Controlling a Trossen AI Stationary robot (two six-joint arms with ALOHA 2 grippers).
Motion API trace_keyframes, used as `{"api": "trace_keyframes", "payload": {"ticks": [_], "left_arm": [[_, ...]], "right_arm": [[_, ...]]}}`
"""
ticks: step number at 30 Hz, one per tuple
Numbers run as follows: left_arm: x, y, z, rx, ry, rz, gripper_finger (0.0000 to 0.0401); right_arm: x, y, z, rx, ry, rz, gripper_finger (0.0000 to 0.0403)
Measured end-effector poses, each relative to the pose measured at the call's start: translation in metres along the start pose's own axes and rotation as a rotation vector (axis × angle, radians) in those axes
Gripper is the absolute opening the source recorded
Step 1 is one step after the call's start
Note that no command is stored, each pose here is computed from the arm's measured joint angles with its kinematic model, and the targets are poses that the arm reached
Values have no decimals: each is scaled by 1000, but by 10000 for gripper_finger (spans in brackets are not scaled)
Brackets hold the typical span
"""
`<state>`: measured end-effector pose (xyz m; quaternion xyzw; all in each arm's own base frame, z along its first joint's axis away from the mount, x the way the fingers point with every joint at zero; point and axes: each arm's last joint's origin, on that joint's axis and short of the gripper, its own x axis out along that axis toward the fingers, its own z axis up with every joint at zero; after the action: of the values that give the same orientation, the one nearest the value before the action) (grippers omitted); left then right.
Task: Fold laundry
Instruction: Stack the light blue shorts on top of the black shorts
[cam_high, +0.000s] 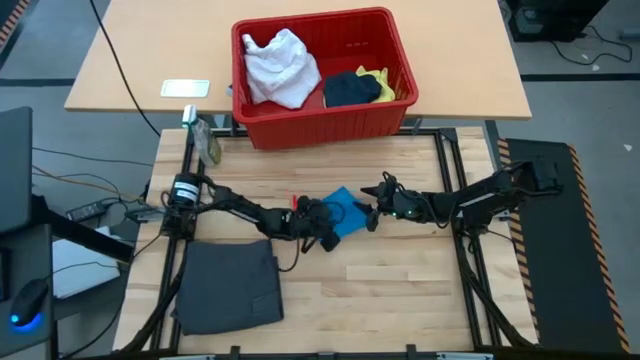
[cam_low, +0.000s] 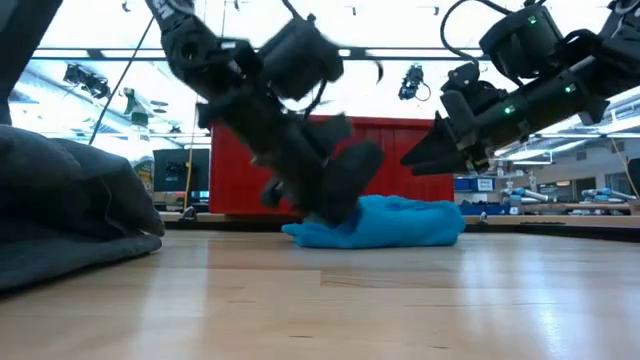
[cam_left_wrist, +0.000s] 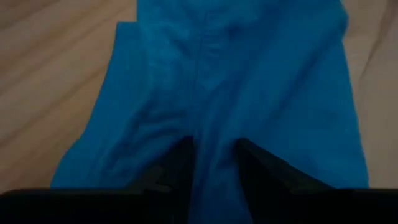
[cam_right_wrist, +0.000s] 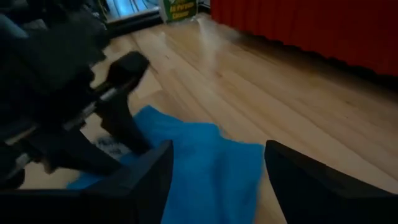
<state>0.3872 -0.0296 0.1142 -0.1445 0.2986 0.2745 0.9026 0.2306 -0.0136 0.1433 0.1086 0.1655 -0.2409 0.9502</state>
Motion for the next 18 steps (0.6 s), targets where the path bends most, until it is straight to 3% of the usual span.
{"api": "trace_keyframes", "payload": {"ticks": [3,8,15,18], "left_arm": [[-12,-12,-10,-56,63,-23,130],[-54,-32,-15,46,93,-80,130],[-93,-29,14,70,-37,-41,130],[-92,-33,26,78,-61,-158,130]], "right_arm": [[-1,-2,-4,-7,15,-3,256],[-3,-6,-18,-8,64,-12,255],[-6,-6,-21,16,77,29,255],[-10,-2,-15,35,71,130,255]]}}
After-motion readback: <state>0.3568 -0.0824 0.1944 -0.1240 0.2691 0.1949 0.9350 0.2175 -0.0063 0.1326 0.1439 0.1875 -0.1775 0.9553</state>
